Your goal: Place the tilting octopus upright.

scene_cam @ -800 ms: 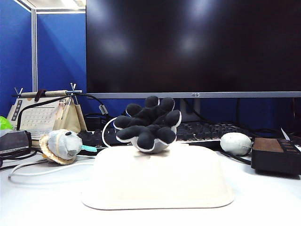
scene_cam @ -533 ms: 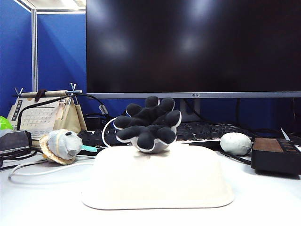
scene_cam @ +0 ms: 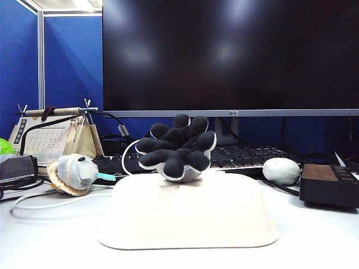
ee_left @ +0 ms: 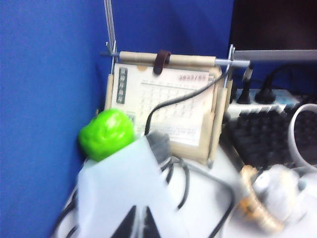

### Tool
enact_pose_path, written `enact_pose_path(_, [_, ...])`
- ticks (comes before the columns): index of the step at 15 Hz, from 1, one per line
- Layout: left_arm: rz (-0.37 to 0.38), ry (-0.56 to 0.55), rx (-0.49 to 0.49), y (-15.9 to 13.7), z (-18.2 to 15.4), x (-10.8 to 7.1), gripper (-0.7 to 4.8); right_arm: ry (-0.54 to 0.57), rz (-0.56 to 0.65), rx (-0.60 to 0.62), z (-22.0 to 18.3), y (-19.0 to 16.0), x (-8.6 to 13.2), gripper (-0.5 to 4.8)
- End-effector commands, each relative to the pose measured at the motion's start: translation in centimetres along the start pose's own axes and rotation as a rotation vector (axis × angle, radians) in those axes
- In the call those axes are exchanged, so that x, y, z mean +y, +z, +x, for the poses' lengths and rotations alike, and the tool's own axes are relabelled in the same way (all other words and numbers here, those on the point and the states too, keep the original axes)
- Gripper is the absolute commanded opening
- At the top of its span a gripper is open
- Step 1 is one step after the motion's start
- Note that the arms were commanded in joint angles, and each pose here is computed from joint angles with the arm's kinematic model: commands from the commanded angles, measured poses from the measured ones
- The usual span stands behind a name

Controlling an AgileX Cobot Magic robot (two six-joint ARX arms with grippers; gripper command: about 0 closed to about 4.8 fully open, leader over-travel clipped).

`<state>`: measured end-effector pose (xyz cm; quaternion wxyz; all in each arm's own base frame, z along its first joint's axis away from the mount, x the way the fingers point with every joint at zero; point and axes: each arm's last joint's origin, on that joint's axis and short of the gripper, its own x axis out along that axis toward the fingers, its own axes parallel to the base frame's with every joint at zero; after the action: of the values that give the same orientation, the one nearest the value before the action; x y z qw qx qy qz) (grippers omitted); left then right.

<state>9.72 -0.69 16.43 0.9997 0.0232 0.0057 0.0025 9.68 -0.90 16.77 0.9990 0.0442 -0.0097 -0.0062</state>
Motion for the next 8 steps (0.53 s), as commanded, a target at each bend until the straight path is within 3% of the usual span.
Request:
enact_pose_path(1, [-0.151, -0.172, -0.258, 2.6, -0.4, -0.3, 0.21, 0.250, 0.199, -0.265, -0.5, 2.9, 0.9, -0.06])
enact_pose_path(4, [-0.151, -0.272, -0.359, 6.0, -1.6, -0.3, 0.21, 0.344, 0.182, -0.310, -1.6, 6.1, 1.5, -0.06])
enact_pose_path(8, [-0.149, -0.280, -0.353, 13.6, -6.1, 0.5, 0.21, 0.376, 0.186, -0.252, -5.8, 13.4, 2.8, -0.06])
